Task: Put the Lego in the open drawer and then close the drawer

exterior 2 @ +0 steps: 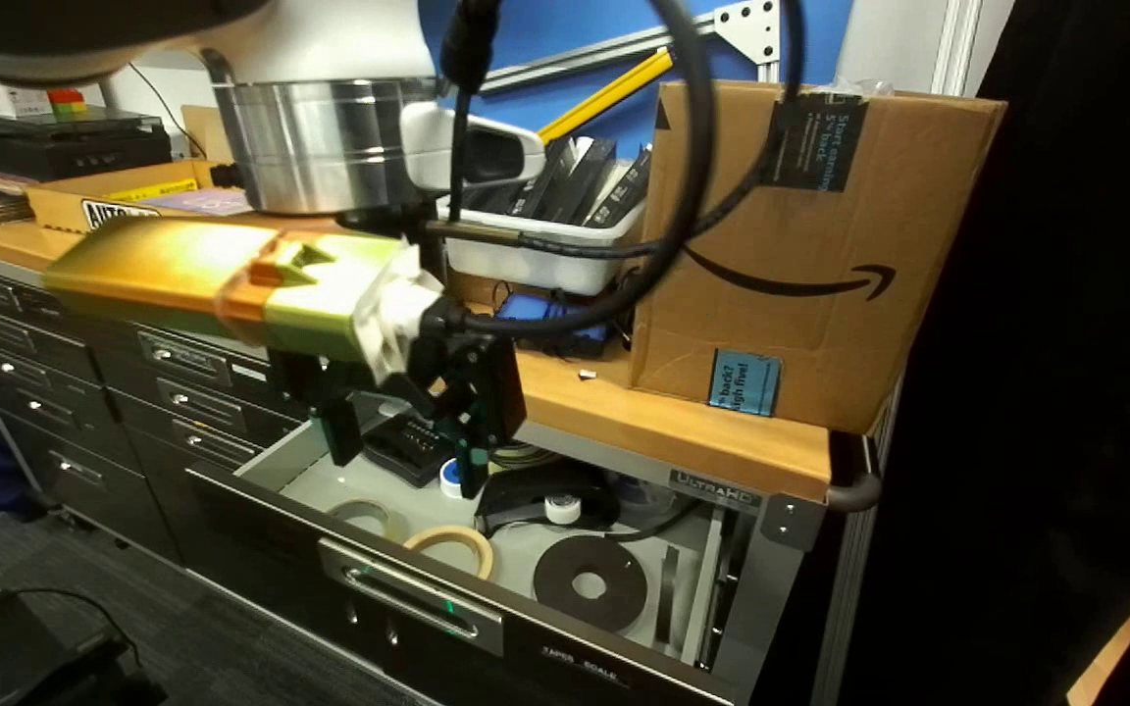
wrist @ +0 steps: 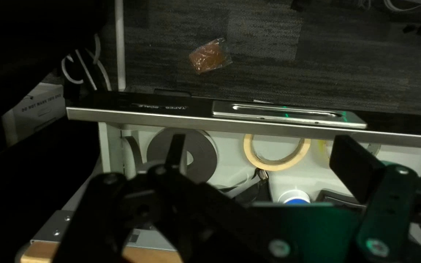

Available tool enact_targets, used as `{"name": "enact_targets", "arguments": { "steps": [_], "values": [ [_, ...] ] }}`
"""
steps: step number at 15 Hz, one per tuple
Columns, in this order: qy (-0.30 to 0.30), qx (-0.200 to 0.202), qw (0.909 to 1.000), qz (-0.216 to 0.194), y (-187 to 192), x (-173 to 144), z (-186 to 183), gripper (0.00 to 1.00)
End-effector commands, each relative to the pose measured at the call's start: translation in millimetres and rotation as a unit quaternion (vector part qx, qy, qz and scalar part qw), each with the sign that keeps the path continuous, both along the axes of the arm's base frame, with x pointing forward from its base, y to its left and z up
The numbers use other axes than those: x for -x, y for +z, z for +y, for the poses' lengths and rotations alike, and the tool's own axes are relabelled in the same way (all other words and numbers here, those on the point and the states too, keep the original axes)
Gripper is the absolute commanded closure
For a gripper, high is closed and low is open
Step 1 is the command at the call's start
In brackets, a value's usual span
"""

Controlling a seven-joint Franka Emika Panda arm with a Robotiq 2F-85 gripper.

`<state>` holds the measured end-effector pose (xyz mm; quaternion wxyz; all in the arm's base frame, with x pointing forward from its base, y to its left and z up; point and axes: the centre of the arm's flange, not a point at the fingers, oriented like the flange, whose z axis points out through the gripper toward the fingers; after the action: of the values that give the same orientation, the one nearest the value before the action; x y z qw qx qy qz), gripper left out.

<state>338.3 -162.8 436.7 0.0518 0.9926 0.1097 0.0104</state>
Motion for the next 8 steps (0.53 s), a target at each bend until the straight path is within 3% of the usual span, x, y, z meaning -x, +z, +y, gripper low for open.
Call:
{"name": "enact_targets", "arguments": {
  "steps": [1, 4, 8],
  "values": [
    [-0.056, 0.001, 0.9981, 0.023, -5.8, -54.1, 69.7, 0.0],
    [-0.021, 0.009, 0.9996, 0.018, -21.4, -85.4, 133.7, 0.0],
    [0.022, 0.023, 0.9995, 0.005, -42.0, -120.7, 192.6, 0.0]
  ]
}}
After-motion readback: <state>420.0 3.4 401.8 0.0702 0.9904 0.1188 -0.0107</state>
